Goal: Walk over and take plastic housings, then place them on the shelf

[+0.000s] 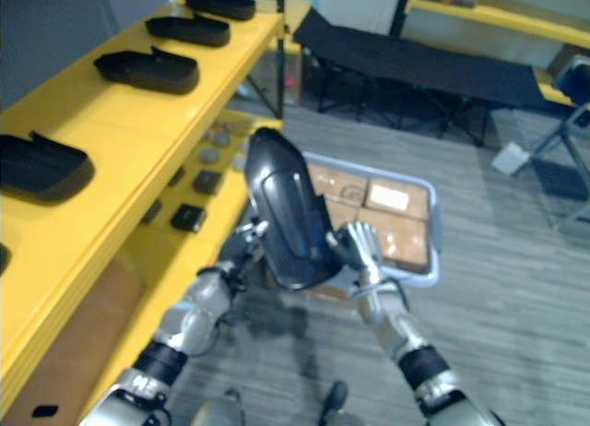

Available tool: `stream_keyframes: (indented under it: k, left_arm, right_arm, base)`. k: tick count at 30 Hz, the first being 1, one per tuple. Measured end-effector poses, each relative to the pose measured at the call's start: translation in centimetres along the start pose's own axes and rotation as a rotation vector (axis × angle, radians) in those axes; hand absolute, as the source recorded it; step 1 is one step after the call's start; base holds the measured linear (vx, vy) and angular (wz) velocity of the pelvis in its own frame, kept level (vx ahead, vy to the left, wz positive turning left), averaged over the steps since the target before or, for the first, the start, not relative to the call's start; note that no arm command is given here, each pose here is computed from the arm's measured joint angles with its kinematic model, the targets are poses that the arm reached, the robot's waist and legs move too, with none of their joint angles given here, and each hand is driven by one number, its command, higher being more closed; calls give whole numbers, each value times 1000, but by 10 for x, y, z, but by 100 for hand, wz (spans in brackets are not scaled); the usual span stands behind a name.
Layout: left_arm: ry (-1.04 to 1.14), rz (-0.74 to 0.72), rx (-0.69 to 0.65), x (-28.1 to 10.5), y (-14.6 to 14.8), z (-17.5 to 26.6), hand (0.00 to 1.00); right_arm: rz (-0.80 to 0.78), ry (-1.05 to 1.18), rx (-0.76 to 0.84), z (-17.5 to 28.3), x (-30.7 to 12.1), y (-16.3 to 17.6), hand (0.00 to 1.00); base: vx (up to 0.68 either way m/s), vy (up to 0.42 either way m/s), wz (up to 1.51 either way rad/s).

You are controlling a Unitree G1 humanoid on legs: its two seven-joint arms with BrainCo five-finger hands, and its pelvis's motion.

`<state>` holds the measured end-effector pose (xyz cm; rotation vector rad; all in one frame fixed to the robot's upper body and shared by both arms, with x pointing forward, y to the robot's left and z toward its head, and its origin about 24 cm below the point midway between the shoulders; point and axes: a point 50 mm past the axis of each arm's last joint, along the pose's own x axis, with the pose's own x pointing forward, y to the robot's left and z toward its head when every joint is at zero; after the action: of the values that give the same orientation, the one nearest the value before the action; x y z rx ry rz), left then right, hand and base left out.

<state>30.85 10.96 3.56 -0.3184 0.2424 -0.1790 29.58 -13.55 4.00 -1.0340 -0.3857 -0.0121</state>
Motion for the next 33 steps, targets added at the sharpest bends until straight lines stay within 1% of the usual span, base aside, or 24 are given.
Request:
stream_keyframes:
  k: [13,19,20,22,24,25,26,33]
  left_arm:
    - [12,-11,-3,-1,-2,-3,100]
    - [26,-4,-30,-7,1,-13,100]
    - [21,-4,-48,-7,2,-14,0]
    - [15,-6,-55,-7,1,-14,0]
    - [-12,-32,-95,-8,-2,-10,0]
    - [-23,-44,-95,-8,-3,-9,0]
    - [-45,-94,-91,-9,-12,-4,0]
    - [-62,-112,-74,-9,-16,-3,0]
  right_arm:
    - [-51,-22,25,3,0,-3,100]
    - [-54,-42,56,7,1,-4,100]
    - [-53,-47,59,7,1,-4,100]
    - [-55,-52,60,8,1,-4,100]
    - [-43,-54,67,9,0,-2,100]
    - [-40,-55,67,9,-1,-1,100]
    - [-20,-68,69,12,-2,2,100]
    - [-1,-53,89,12,-5,6,100]
  base:
    - [0,0,-1]
    - [0,0,-1]
    - [0,0,0]
    - [0,0,0]
    - [0,0,0]
    - [0,0,0]
    - [0,0,0]
    - [0,0,0]
